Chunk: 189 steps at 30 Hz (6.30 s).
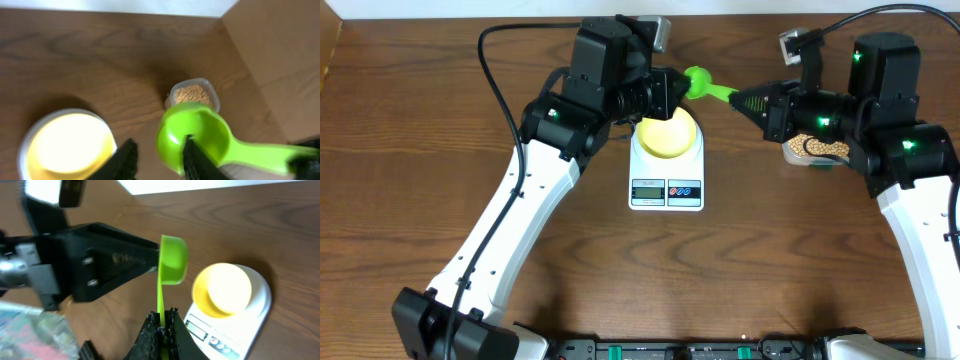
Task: Scoop item into bowl and weigh 50g on scale
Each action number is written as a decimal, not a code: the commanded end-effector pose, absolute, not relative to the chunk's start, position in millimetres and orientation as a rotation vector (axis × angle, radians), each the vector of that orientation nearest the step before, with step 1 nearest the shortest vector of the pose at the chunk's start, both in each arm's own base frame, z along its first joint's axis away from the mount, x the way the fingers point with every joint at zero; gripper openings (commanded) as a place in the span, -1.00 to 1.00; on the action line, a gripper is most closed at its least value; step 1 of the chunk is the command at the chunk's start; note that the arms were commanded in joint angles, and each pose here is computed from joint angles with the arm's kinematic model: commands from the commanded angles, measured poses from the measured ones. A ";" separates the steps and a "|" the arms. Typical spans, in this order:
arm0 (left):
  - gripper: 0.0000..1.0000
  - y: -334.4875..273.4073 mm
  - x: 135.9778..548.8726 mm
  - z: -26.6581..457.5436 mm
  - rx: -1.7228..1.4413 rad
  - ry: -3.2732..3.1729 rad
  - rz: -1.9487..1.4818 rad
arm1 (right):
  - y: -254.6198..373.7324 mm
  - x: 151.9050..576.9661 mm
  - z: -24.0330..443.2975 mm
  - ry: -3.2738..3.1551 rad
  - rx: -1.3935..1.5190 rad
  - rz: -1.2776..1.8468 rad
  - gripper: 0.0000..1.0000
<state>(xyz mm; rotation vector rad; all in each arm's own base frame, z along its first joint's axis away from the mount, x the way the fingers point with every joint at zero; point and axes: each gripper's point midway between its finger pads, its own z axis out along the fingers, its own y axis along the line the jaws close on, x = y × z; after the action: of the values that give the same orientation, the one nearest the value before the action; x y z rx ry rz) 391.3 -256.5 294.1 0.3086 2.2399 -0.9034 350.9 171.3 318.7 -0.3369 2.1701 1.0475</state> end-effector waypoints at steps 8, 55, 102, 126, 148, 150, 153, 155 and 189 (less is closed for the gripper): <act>-0.12 -256.7 388.7 294.8 0.411 2.217 -0.860 | 119.3 377.7 285.8 2.301 -0.082 0.615 -0.98; 0.13 -277.1 288.5 35.1 0.871 2.832 -0.359 | 6.5 344.2 231.8 2.556 0.308 0.025 -0.98; 0.34 -273.4 296.8 14.9 0.848 2.768 -0.317 | 6.6 341.8 242.6 2.535 0.303 0.030 -0.98; 0.43 -275.7 290.2 -5.0 0.836 2.821 -0.318 | 4.7 341.8 242.7 2.533 0.307 0.015 -0.98; 0.43 -267.6 262.7 -32.7 0.888 2.948 -0.260 | 2.7 341.6 242.7 2.532 0.311 0.001 -0.98; 0.43 -265.1 261.9 -29.8 0.884 2.952 -0.246 | 2.7 341.7 242.8 2.532 0.311 0.001 -0.98; 0.43 -261.7 267.7 -18.2 0.842 2.930 -0.209 | 2.7 341.7 242.8 2.532 0.311 0.001 -0.98; 0.43 -264.0 273.9 0.8 0.829 2.878 -0.221 | 2.7 341.7 242.8 2.531 0.311 0.001 -0.98; 1.00 -186.4 304.3 186.9 0.395 2.486 -0.094 | -14.3 337.1 242.2 2.530 0.345 -0.128 -0.98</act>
<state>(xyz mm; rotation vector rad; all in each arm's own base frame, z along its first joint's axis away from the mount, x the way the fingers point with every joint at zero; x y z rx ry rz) 296.3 -201.0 183.1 0.4943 2.4823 -0.1234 336.3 -6.4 227.8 0.3352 2.5737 -0.0856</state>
